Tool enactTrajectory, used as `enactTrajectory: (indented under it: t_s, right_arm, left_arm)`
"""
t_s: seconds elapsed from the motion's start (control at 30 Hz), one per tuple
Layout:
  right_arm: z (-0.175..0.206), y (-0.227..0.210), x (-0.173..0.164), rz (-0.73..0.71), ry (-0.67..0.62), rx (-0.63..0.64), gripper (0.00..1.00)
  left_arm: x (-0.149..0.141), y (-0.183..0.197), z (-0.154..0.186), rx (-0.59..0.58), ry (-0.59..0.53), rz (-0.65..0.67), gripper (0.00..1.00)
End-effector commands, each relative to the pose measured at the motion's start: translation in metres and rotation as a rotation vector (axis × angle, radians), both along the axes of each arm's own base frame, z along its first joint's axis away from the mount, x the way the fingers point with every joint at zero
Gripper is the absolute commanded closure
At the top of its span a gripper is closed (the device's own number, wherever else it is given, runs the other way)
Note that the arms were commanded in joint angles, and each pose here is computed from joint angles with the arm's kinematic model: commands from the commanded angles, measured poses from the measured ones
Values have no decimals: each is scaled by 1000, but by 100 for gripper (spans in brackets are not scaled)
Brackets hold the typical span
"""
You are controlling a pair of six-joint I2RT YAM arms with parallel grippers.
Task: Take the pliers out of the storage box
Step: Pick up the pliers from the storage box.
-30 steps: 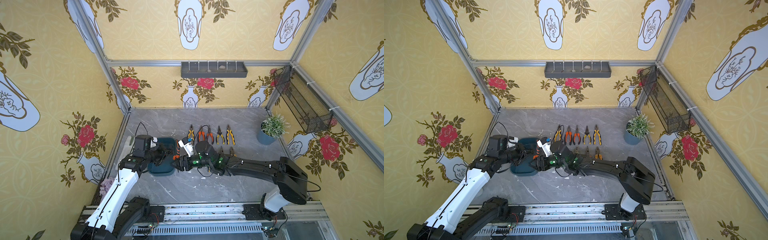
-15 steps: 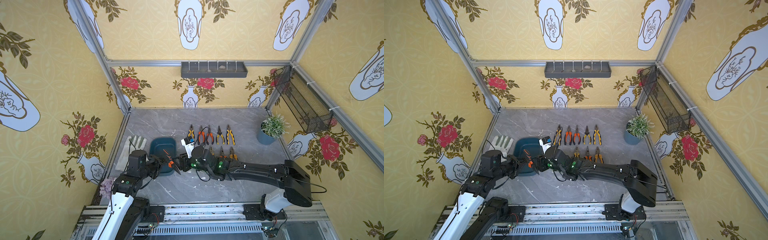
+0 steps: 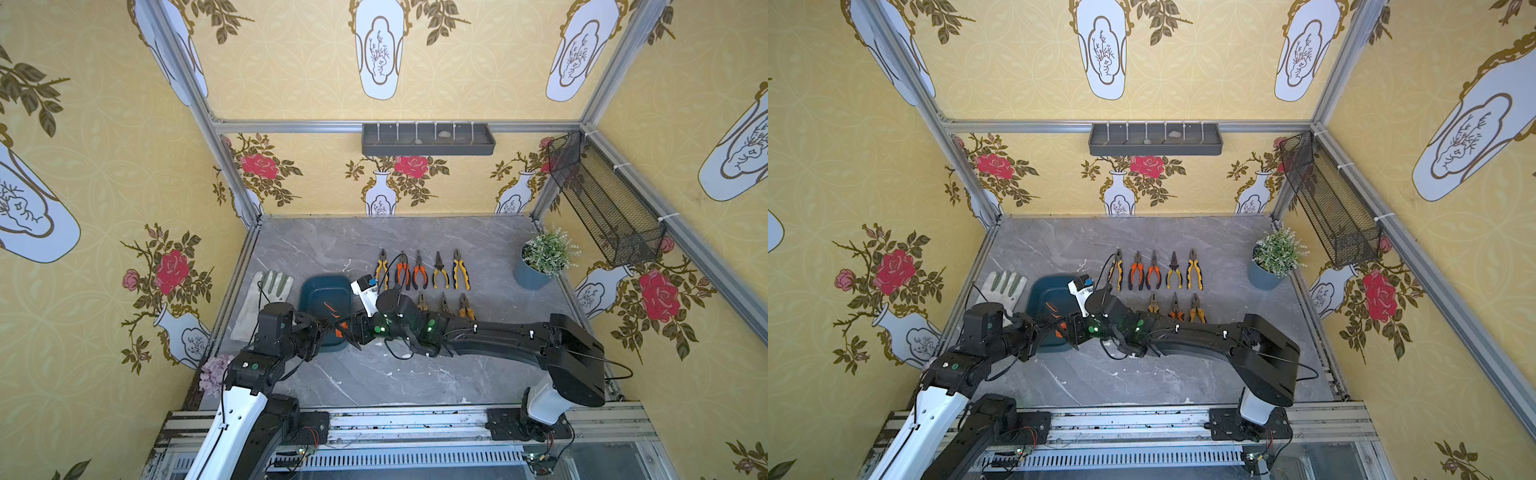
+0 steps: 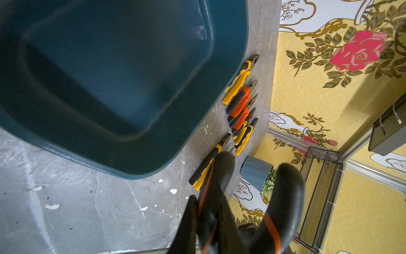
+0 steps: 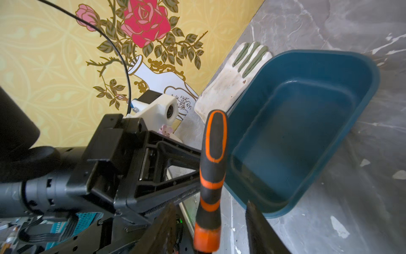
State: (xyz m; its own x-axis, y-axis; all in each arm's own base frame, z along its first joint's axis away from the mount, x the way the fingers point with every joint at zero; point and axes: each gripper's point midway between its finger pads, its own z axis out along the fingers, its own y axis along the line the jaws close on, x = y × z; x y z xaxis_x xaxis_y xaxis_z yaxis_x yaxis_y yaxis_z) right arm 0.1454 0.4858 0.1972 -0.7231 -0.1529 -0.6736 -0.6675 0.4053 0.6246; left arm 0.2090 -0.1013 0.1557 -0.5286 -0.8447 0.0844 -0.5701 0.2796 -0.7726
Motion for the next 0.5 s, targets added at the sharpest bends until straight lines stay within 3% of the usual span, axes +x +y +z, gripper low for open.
enactTrajectory:
  t_s: [0.0, 0.23, 0.47]
  right_arm:
    - [7, 4, -4, 18, 5, 39, 50]
    - [-2, 7, -5, 28, 20, 26, 51]
    - [-5, 12, -5, 49, 30, 32, 75]
  left_arm:
    - [3, 1, 0, 3, -14, 5, 100]
    - [4, -1, 1, -2, -16, 0, 100]
    - [3, -2, 3, -14, -21, -2, 100]
